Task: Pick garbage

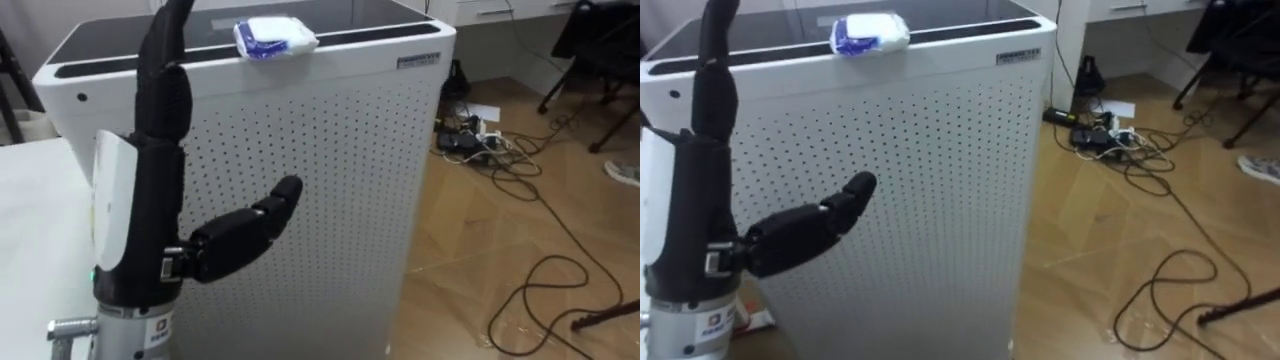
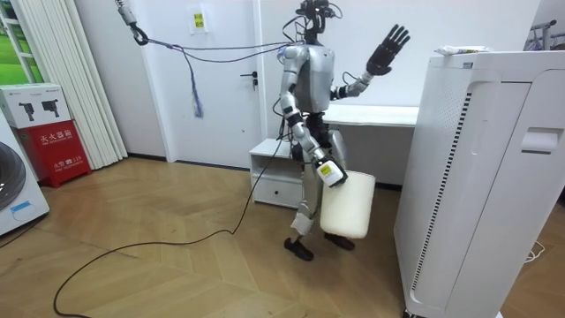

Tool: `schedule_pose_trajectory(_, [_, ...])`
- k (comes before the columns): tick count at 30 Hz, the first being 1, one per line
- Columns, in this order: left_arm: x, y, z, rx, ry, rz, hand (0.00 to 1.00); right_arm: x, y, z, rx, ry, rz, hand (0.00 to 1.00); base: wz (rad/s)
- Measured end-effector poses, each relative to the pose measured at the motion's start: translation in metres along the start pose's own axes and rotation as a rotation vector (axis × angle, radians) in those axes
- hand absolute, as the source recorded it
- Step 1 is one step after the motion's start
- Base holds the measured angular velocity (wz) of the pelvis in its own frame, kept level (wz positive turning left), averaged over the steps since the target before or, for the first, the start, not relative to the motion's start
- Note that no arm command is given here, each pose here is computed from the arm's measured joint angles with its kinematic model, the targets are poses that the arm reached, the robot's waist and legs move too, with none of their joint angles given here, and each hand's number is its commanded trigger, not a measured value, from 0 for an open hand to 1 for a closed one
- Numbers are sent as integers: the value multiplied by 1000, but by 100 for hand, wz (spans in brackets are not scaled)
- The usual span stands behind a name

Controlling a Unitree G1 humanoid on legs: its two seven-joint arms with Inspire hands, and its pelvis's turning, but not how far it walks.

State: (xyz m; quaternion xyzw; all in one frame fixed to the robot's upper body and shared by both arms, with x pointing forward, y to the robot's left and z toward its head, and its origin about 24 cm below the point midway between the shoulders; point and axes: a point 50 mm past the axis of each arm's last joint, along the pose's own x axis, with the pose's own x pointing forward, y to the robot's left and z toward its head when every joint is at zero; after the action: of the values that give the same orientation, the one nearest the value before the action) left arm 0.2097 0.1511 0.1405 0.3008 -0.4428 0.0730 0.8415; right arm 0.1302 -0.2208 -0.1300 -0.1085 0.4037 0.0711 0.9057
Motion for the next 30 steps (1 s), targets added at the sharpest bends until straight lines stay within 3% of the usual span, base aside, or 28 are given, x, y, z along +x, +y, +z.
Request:
schedule_pose_trajectory(10, [22,1,6,79,-140,45,0,2,2,10,-16,-32,17,100,-8])
schedule_pose_trajectory(14, [22,1,7,86,-146,45,0,2,6,11,-10,-40,35,100,23])
schedule_pose_trajectory(22, [23,6,14,251,-275,-27,0,3,-3,28,-82,-97,44,100,4])
schedule_pose_trajectory(30, [21,8,19,300,-322,-62,0,3,-2,28,-84,-99,77,100,0])
